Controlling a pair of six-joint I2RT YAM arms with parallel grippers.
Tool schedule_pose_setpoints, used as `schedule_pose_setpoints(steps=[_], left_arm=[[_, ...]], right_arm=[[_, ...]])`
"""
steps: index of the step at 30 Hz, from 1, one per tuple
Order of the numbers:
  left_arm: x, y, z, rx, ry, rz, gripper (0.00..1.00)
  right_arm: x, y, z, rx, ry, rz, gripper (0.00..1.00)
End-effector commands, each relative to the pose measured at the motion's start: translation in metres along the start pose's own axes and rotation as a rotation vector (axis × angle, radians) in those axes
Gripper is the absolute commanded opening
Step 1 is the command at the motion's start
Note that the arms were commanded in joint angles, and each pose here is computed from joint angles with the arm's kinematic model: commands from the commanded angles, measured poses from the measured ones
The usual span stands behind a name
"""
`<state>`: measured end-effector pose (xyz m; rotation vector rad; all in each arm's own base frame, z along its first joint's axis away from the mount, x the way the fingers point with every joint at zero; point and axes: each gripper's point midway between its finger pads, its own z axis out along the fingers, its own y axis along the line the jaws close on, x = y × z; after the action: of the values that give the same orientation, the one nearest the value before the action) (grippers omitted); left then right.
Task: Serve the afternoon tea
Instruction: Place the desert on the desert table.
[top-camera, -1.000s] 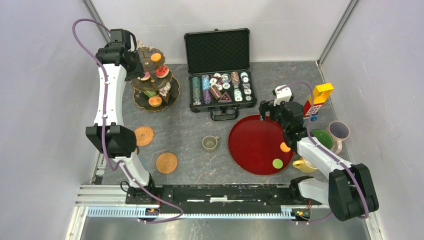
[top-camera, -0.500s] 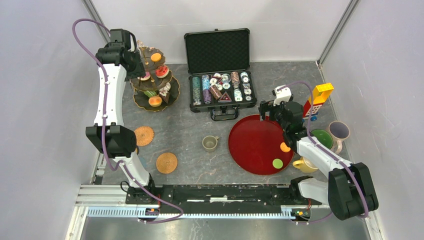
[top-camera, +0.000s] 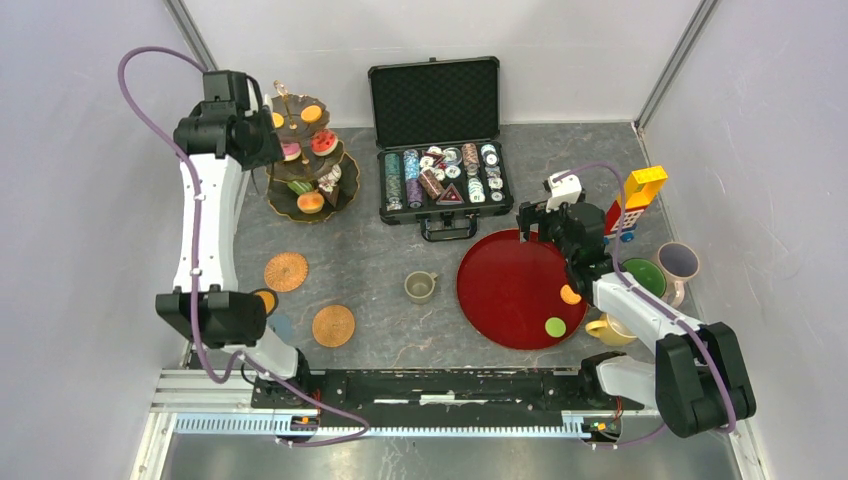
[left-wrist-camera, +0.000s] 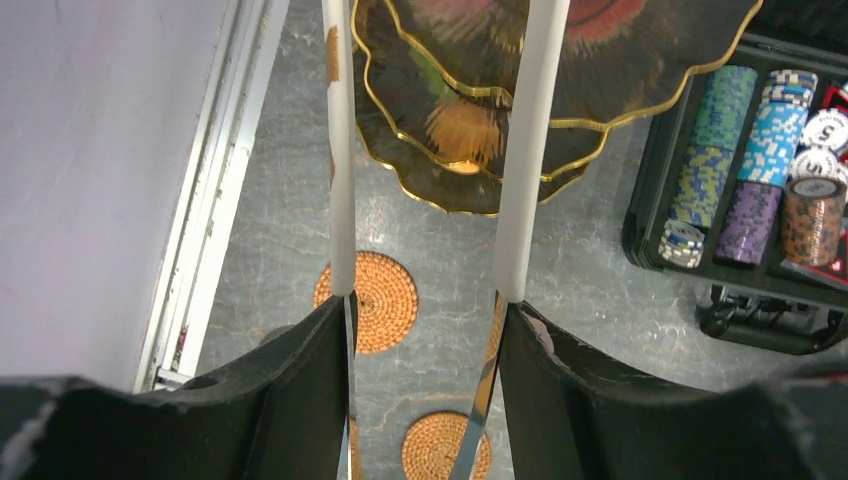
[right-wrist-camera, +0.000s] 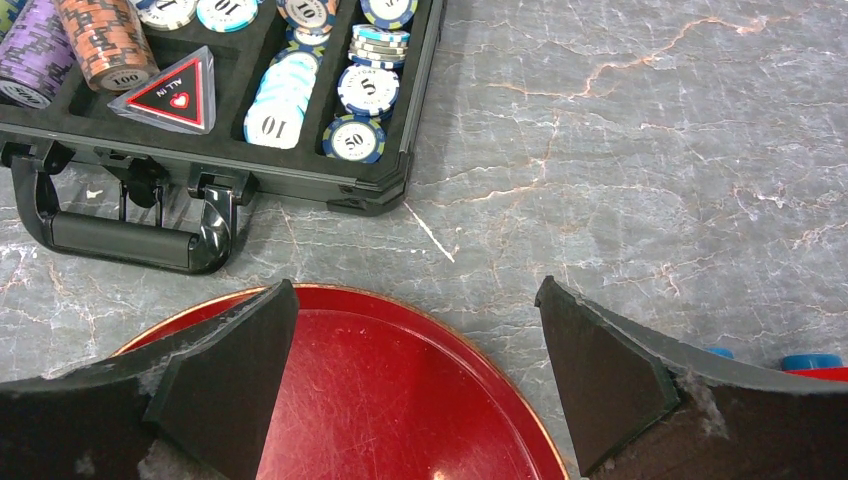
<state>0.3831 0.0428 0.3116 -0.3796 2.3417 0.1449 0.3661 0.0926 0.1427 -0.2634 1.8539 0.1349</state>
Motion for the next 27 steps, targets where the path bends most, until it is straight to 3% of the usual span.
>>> schedule_pose_setpoints(steps=[1, 7, 11, 15, 21, 27], left_arm=[[0.0, -0.003, -0.022, 0.059, -0.096, -0.02, 0.57], [0.032, -0.026, -0.049, 0.227, -0.161, 0.01, 0.57], [0.054, -0.05, -0.077, 0.325, -0.203, 0.114, 0.58], [0.1, -0.08, -0.095, 0.504, -0.158, 0.236, 0.58], [0.165, -0.11, -0.103, 0.655, -0.068, 0.29, 0.57], [0.242, -0.188, -0.108, 0.871, 0.042, 0.296, 0.55]], right_arm=[[-0.021, -0.001, 0.004, 0.0, -0.05, -0.006, 0.98], [-0.03, 0.011, 0.0, -0.055, -0.07, 0.04, 0.98], [-0.034, 0.009, -0.002, -0.044, -0.067, 0.06, 0.98], [-0.043, 0.01, -0.004, -0.041, -0.05, 0.095, 0.98], [-0.051, 0.011, -0.027, -0.051, -0.037, 0.107, 0.98], [-0.026, -0.008, -0.069, 0.047, 0.011, 0.054, 0.98]])
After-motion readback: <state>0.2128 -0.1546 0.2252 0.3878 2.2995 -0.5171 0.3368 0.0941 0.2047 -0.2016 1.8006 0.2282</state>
